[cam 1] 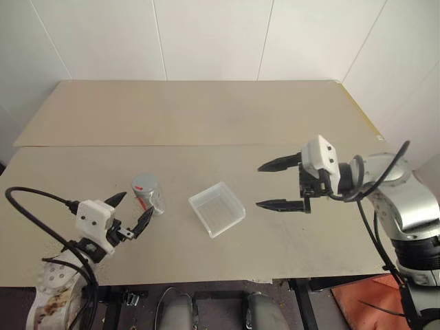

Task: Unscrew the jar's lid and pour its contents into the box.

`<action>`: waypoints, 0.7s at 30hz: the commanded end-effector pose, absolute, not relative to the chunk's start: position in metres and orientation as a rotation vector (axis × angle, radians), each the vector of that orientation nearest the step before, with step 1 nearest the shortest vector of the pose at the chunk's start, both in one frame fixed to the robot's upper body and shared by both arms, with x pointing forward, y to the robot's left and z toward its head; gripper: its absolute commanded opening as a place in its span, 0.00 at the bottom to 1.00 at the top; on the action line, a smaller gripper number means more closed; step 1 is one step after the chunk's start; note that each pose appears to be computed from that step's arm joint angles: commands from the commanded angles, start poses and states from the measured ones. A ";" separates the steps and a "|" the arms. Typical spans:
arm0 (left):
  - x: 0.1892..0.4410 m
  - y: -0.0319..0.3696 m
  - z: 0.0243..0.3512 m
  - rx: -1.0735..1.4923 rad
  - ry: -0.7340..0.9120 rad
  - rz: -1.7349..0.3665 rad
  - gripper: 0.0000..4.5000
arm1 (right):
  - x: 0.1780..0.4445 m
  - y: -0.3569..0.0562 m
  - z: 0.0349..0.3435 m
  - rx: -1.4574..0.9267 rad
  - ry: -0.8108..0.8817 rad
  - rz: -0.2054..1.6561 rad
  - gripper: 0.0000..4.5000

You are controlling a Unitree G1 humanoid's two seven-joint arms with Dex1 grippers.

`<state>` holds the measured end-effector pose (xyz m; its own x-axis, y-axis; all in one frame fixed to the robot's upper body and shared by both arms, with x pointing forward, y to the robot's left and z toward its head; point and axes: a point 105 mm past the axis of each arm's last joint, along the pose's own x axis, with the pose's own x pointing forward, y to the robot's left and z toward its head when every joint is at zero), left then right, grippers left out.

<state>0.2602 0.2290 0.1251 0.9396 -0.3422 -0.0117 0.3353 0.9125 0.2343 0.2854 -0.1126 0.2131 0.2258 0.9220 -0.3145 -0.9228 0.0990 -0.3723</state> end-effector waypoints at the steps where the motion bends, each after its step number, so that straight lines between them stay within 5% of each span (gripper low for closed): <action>1: 0.269 0.228 0.131 0.253 -0.082 -0.324 0.93 | 0.282 -0.110 0.227 -0.595 -0.076 1.361 1.00; 21: 0.303 0.203 0.132 0.214 -0.171 -0.353 0.93 | 0.280 -0.112 0.234 -0.618 -0.116 1.310 1.00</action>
<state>0.3033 0.2078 0.1251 0.9322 -0.3500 0.0926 0.3249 0.9217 0.2121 0.2835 -0.1102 0.2177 0.2529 0.9220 -0.2931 -0.9031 0.1163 -0.4133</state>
